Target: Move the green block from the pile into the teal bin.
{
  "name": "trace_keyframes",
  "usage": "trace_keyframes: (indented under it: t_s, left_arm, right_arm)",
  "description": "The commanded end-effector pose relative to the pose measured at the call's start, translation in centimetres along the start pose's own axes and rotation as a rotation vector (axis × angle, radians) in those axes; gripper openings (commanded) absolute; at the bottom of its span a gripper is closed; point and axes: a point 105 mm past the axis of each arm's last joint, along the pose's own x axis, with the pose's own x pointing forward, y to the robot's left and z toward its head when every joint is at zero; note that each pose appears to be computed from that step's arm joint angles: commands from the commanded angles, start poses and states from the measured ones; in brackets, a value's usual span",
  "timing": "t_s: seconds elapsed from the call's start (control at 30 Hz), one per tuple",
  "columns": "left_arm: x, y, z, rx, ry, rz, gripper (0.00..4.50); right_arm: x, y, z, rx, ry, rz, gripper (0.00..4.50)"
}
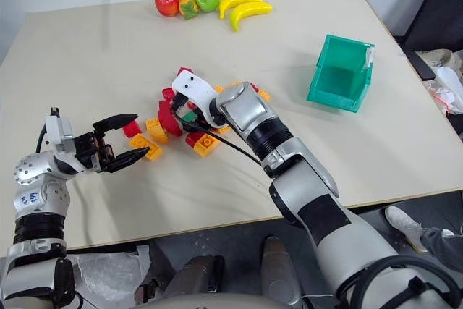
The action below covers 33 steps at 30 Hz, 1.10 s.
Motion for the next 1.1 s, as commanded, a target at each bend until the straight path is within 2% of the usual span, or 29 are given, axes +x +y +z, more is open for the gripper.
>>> trace_keyframes:
  t_s: [0.03,0.1,0.23,0.37,0.53,0.7,1.0,1.1]
  left_arm:
    - [0.4,0.3,0.5,0.02,-0.025,-0.004,4.5]
    - [0.7,0.3,0.5,0.017,-0.029,-0.01,4.5]
    - [2.1,-0.3,0.2,0.005,-0.019,-0.051,4.5]
    - [4.4,-1.1,0.4,0.004,-0.018,-0.086,4.5]
    - [6.9,-1.4,0.6,0.003,-0.006,-0.092,4.5]
    - [12.7,-1.6,1.2,0.062,0.047,-0.105,4.5]
    - [18.9,-0.4,2.0,0.106,0.123,-0.127,4.5]
    - [20.2,-0.1,2.3,0.112,0.127,-0.135,4.5]
  right_arm:
    - [-1.7,0.1,2.5,-0.037,-0.097,0.009,2.46]
    - [-2.7,0.1,2.9,-0.052,-0.121,0.008,2.46]
    - [-6.8,0.1,4.4,-0.125,-0.285,0.014,2.46]
    - [-11.3,-1.6,3.5,-0.196,-0.353,-0.105,2.46]
    - [-15.7,-4.5,0.6,-0.219,-0.293,-0.293,2.46]
    - [-24.8,-10.2,-4.2,-0.217,-0.102,-0.637,2.46]
    - [-28.2,-16.5,-8.1,-0.168,-0.008,-0.829,2.46]
    - [-28.2,-17.9,-9.1,-0.128,-0.006,-0.861,3.48]
